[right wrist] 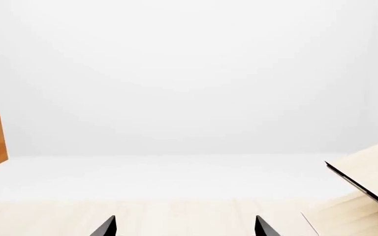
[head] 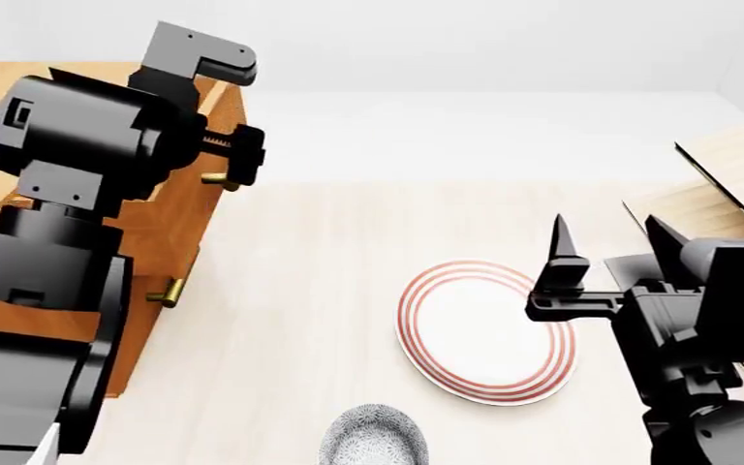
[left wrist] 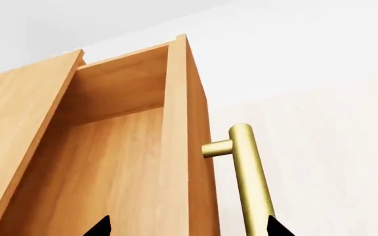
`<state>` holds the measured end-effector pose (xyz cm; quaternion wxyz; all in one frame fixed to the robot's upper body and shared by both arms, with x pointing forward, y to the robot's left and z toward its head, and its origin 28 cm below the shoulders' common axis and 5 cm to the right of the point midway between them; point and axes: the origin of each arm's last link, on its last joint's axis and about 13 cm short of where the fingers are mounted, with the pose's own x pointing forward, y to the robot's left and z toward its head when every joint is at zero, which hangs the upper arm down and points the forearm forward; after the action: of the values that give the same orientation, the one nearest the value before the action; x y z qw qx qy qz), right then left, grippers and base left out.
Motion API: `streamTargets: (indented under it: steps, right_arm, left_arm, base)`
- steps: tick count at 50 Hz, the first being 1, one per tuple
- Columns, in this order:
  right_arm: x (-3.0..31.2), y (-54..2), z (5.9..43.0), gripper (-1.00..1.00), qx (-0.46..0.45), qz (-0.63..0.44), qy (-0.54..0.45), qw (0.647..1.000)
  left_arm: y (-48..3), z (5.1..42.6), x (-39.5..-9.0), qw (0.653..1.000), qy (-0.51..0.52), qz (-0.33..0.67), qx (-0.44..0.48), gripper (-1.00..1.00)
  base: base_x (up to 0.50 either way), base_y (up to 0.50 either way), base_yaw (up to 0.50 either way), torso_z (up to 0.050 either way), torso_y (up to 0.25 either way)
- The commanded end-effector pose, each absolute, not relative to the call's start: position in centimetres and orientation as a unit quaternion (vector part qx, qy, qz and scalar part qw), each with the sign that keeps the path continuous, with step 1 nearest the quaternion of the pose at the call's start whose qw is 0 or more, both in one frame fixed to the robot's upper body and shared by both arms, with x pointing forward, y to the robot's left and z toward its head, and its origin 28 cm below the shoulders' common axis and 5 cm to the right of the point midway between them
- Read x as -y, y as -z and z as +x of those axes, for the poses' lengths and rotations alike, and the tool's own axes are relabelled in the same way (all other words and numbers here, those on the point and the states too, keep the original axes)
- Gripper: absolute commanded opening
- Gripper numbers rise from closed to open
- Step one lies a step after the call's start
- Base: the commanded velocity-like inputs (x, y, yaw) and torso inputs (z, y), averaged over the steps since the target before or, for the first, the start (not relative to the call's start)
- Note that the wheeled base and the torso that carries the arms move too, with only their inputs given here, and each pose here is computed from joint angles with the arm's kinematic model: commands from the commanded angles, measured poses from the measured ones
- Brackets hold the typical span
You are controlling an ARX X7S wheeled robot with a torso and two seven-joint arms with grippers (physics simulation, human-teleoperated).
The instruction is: Open the top drawer of the cabinet and put the bowl in it.
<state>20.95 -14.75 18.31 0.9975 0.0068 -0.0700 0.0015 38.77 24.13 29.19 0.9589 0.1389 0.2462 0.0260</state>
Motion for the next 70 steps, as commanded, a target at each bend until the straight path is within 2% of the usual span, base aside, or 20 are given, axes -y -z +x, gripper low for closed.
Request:
streamTargets:
  steps: [1, 70]
  right_arm:
    - [14.7, -18.3, 21.1, 1.0, 0.069, 0.007, -0.002, 0.998]
    - [14.4, -18.6, 20.9, 1.0, 0.076, 0.015, -0.008, 0.997]
  left_arm:
    - [-28.0, 38.8, -23.9, 0.954, -0.019, 0.145, -0.261, 1.0]
    - [-27.4, 36.8, -18.6, 0.953, 0.11, 0.119, -0.254, 1.0]
  base:
    - [0.0, 0.0, 0.0, 0.0, 0.0]
    - [0.0, 0.0, 0.0, 0.0, 0.0]
